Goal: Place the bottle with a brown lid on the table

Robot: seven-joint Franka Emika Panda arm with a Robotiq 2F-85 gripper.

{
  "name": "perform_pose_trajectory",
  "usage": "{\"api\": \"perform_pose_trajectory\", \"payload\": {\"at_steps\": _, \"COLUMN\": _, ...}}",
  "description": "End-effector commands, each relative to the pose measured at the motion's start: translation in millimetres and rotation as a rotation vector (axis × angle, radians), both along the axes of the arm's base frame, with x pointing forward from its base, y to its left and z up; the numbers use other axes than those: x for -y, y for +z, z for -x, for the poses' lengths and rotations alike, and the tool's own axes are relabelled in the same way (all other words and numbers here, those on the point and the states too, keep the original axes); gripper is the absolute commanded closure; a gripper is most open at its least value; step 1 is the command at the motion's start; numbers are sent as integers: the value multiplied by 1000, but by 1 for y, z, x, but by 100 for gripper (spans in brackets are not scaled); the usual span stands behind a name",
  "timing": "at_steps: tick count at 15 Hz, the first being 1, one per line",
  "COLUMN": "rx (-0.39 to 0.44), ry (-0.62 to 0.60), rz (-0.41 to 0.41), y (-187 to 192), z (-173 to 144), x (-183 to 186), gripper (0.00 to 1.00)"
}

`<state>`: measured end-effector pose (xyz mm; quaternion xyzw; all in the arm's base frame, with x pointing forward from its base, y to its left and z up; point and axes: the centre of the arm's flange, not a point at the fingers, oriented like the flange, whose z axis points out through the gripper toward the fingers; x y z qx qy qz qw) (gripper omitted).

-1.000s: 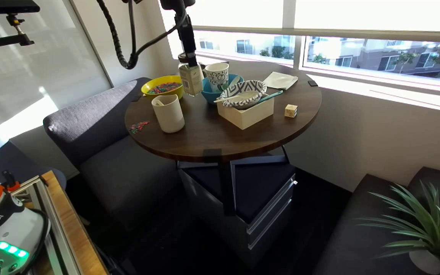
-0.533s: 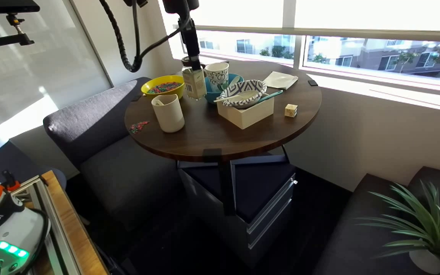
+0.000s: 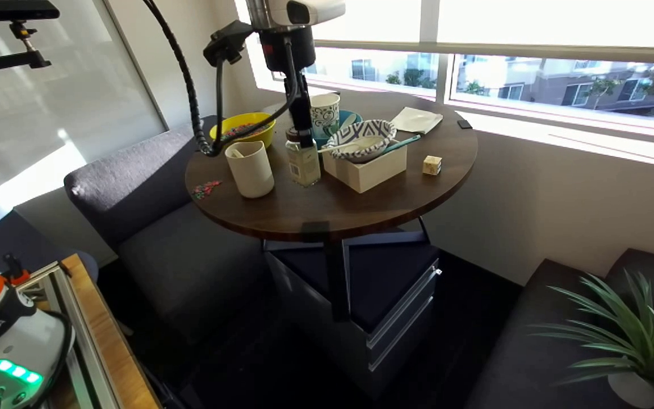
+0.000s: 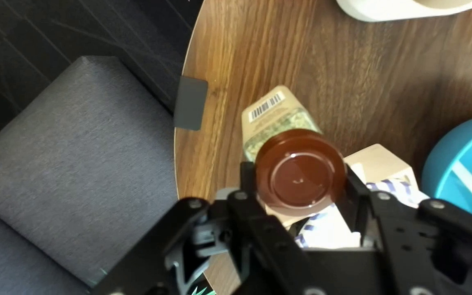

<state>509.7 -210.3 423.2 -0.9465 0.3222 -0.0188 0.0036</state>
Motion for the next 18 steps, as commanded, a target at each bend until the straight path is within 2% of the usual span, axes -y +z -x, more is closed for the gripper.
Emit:
{"api": "perform_pose_trajectory", "payload": {"at_steps": 1, "rx": 32, "ry": -45, "rz": 23, "y": -16, "z": -2, "x": 3, "gripper": 76}}
{"api": "perform_pose_trajectory", "payload": {"at_steps": 4, "rx": 56, "ry": -61, "rz": 44, "y": -29, "z": -5, "x": 4, "gripper": 76}}
{"api": "perform_pose_trajectory", "payload": {"at_steps": 11, "rx": 30, "ry": -41, "rz": 41, "y": -46, "z": -7, "x": 3, "gripper": 76}}
{"api": "perform_pose_trajectory", "payload": {"at_steps": 12, "rx": 29, "ry": -42, "rz": 38, "y": -46, "z": -6, "x": 3, "gripper": 26}}
{"api": "perform_pose_trajectory", "payload": {"at_steps": 13, "rx": 31, "ry": -42, "rz": 36, "y": -43, "z": -5, "x": 3, "gripper": 24}}
{"api": "perform_pose_trajectory", "payload": {"at_steps": 16, "rx": 42, "ry": -52, "rz": 11, "y": -22, "z": -5, "x": 2, "gripper": 3}}
{"api": "perform_pose_trajectory", "payload": {"at_steps": 18, "rx": 97, "ry": -70, "rz": -7, "y": 2, "z": -6, "x": 5, "gripper": 0}}
